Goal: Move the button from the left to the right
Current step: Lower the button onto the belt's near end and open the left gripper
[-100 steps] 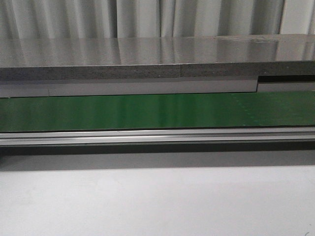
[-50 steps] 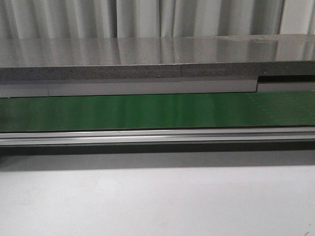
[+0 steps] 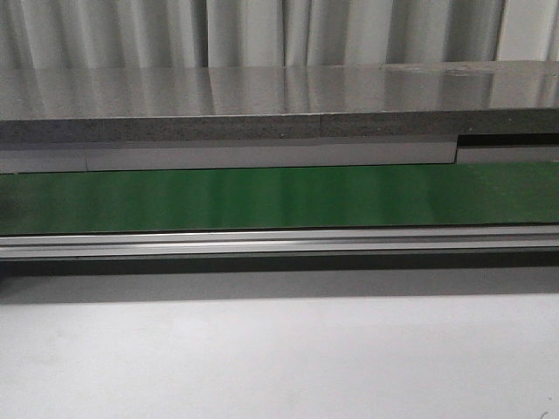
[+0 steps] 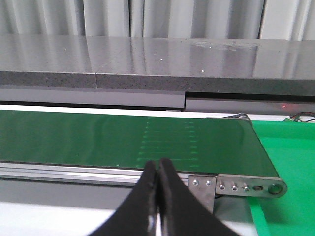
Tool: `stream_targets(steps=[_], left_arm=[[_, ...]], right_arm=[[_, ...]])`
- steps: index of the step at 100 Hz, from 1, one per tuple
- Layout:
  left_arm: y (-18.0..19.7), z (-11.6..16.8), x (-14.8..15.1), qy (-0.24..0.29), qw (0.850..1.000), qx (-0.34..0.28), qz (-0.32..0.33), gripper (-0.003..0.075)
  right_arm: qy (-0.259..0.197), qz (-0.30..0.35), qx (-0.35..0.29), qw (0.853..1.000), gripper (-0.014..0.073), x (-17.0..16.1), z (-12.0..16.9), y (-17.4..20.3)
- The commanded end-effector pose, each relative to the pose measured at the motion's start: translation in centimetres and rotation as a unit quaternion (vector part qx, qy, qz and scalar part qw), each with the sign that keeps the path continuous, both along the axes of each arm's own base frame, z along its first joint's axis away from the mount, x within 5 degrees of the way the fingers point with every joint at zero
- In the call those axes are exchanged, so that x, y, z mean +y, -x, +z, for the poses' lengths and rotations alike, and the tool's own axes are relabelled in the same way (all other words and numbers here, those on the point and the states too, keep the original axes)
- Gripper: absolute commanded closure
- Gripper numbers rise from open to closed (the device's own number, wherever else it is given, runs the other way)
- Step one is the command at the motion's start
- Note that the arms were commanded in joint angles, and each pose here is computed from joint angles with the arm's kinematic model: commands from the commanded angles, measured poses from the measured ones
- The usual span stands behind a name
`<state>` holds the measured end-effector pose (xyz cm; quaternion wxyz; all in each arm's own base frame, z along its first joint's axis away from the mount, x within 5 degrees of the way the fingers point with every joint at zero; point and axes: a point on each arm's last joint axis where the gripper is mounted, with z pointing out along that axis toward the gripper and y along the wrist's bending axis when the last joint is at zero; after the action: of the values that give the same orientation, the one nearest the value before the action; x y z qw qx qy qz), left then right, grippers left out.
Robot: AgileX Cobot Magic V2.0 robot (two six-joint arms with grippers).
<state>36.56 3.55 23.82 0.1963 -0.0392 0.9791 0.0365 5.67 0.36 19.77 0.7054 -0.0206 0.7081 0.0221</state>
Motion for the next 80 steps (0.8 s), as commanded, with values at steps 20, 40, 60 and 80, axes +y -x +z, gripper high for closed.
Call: stream_targets(steps=[20,40,60,80], left_arm=[[1.8,6.6,-0.8,0.017,0.994,-0.109,0.003,0.0028],[4.3,11.1,-1.1,0.017,0.98,-0.197,-0.005,0.0028],[9.5,14.9,-2.1,0.024,0.949,-0.315,-0.016,0.0028],[15.4,16.3,-4.2,0.031,0.907,-0.416,-0.055,0.0028]], right_arm=[[0.0,-0.002,-0.059,0.998,0.0663,-0.1,1.4,0.2],[0.0,-0.002,-0.059,0.998,0.0663,-0.1,1.4,0.2],[0.0,-0.002,-0.059,0.998,0.0663,-0.1,1.4,0.2],[0.0,-0.002,-0.059,0.998,0.0663,-0.1,1.4,0.2]])
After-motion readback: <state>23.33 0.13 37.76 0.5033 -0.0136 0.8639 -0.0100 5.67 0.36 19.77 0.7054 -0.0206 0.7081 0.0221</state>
